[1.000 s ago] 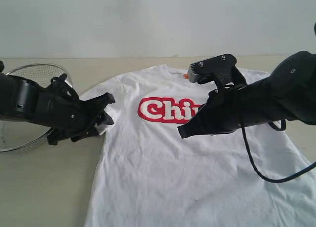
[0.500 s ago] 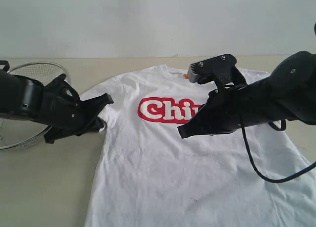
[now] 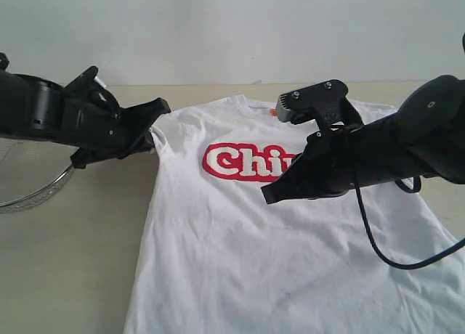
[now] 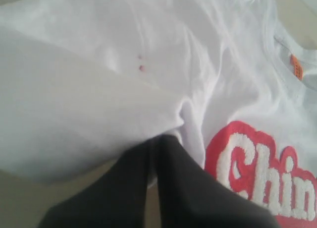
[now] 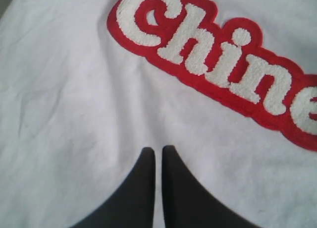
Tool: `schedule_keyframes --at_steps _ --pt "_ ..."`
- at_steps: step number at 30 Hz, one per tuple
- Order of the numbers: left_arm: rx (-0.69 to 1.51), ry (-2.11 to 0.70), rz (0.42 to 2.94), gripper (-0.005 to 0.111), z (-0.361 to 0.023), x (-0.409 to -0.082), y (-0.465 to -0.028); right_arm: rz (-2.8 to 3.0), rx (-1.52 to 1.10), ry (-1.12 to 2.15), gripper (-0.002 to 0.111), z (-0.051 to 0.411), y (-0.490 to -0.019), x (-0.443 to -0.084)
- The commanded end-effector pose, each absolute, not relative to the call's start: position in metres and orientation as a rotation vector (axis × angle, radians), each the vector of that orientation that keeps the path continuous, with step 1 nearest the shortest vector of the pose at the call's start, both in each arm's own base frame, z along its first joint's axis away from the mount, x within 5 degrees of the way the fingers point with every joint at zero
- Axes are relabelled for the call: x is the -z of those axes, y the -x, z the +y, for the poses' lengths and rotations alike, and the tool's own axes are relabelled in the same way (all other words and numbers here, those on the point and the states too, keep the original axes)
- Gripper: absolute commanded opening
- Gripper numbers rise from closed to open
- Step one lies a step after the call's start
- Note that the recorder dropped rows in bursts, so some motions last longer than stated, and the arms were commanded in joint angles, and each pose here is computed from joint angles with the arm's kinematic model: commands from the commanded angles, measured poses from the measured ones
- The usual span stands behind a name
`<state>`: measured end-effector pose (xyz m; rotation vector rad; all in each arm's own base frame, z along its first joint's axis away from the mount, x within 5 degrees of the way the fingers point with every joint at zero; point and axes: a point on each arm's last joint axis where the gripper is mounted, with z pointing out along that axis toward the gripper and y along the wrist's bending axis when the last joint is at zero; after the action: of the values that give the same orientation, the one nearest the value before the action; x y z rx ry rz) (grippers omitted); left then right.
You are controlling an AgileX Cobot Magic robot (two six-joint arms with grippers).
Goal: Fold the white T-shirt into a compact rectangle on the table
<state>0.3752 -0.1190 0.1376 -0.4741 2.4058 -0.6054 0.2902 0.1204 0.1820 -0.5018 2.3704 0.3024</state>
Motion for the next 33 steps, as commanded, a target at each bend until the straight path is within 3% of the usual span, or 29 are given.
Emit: schedule_keyframes --at_steps 1,22,33 --pt "0.600 0.417 2.385 0.005 -0.120 -0.146 -0.379 2.364 -0.301 0.507 0.000 0.120 -0.288 -0.184" --pt "0.592 0.129 2.449 0.005 -0.128 -0.141 -0.375 2.431 -0.396 0.456 0.000 0.123 -0.283 -0.181" --pt "0.596 -0.134 2.477 0.005 -0.177 -0.127 -0.372 2.449 -0.422 0.467 0.000 0.125 -0.281 -0.180"
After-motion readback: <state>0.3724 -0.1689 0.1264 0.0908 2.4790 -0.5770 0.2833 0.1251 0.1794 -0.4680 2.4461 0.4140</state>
